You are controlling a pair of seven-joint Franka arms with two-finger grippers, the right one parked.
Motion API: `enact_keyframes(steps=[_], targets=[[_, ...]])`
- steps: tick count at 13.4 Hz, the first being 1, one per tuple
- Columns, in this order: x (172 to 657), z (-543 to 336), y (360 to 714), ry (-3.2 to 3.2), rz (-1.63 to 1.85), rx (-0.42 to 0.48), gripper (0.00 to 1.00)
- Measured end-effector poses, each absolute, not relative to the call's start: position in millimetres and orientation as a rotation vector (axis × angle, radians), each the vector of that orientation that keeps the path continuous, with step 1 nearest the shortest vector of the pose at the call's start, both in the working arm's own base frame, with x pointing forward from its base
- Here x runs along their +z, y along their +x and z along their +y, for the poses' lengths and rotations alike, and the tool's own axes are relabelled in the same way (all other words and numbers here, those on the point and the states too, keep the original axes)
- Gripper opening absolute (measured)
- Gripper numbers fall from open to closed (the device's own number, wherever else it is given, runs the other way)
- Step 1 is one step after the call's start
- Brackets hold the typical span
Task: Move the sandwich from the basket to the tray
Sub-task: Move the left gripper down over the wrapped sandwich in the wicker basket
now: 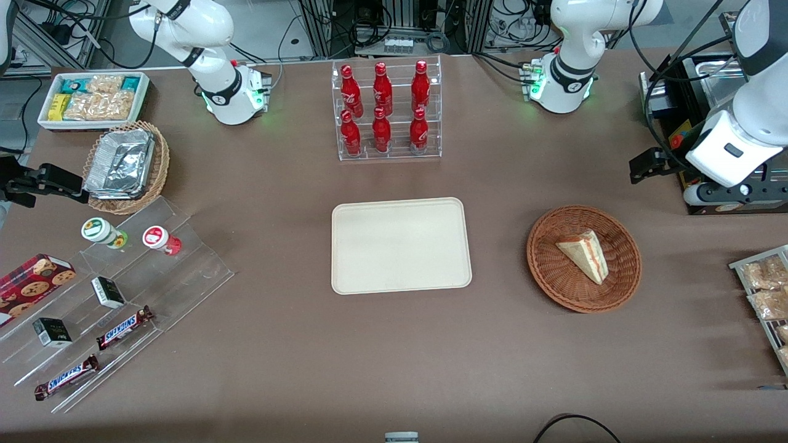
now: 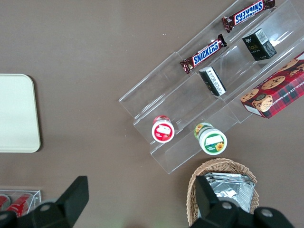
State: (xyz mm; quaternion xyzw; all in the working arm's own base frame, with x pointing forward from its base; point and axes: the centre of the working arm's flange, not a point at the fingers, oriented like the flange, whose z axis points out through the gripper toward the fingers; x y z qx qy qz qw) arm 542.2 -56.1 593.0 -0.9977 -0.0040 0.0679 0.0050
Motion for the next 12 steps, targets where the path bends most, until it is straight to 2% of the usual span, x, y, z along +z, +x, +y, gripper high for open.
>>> enact_keyframes(steps=[6, 12], targets=[[579.2, -56.3, 545.9, -3.123, -0.011, 0.234, 1.00], [473.0, -56.3, 559.0, -3.132, -0.015, 0.191, 1.00]])
